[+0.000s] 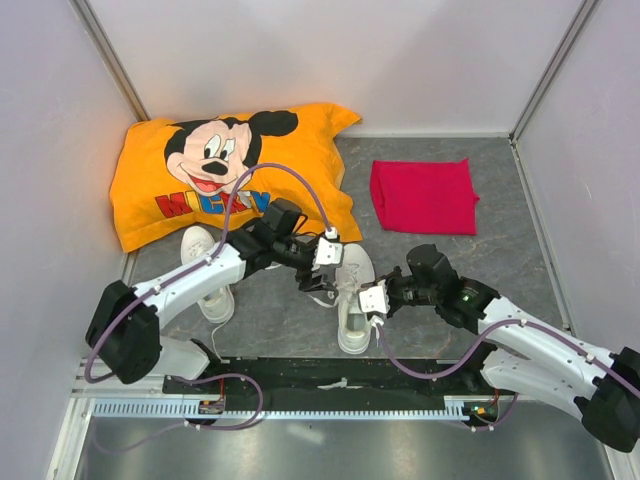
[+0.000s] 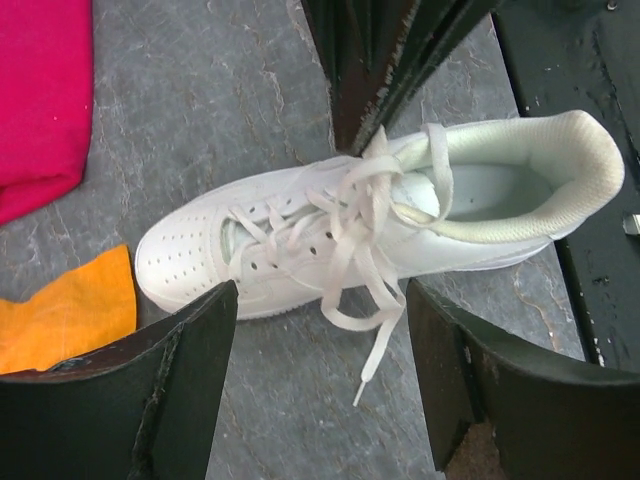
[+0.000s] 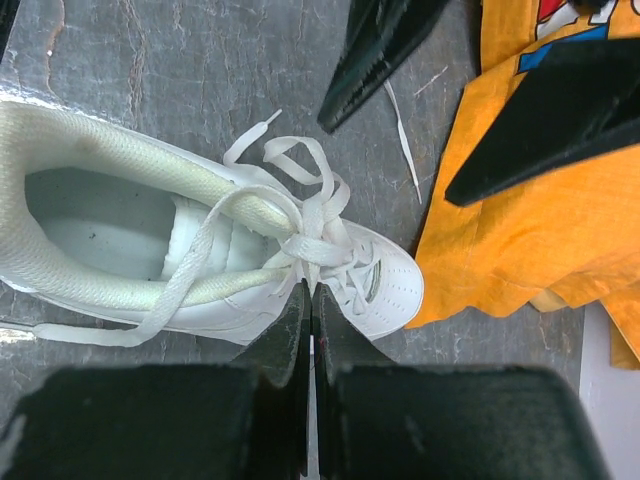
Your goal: Tie the shoes
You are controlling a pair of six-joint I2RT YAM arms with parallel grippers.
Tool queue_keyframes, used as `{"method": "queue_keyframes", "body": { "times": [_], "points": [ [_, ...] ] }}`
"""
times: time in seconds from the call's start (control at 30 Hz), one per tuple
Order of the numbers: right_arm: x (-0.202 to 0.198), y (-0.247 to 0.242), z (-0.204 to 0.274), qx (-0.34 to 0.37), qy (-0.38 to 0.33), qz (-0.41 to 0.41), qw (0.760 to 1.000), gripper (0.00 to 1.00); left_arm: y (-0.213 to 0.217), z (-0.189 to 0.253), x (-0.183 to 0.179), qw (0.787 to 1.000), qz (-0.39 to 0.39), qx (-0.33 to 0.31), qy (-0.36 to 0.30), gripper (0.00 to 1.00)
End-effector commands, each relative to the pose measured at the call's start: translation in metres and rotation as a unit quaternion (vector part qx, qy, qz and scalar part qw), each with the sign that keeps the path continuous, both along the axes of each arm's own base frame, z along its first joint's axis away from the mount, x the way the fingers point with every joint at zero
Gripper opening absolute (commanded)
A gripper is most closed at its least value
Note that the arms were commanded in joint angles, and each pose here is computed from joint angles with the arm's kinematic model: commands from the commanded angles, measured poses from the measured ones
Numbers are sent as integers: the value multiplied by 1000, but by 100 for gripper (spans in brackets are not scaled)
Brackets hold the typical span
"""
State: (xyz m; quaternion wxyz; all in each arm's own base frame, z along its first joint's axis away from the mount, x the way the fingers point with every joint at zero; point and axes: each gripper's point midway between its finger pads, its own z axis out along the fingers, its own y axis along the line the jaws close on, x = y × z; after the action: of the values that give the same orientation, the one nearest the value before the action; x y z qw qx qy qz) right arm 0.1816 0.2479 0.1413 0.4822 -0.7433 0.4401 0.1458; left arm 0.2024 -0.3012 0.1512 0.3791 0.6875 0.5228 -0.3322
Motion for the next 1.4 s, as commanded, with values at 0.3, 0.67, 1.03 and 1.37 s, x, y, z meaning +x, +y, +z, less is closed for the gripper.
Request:
{"method": "queue_keyframes", "body": {
  "times": [0.3, 0.67, 1.03, 1.37],
  "points": [
    [-2, 7, 32, 35, -19, 12, 999, 0, -21, -1, -7, 997, -60, -2, 56, 75],
    [-4, 4, 34, 38, -24, 10, 999, 0, -23, -21, -7, 993, -43, 30, 108, 59],
    [-3, -10, 27, 15, -23, -16, 999, 0, -20, -15, -11, 991, -51, 39, 114, 2],
    [-7, -31, 13, -11, -2, -52, 999, 0, 3, -19, -30, 992, -57, 55, 100, 2]
  ]
}}
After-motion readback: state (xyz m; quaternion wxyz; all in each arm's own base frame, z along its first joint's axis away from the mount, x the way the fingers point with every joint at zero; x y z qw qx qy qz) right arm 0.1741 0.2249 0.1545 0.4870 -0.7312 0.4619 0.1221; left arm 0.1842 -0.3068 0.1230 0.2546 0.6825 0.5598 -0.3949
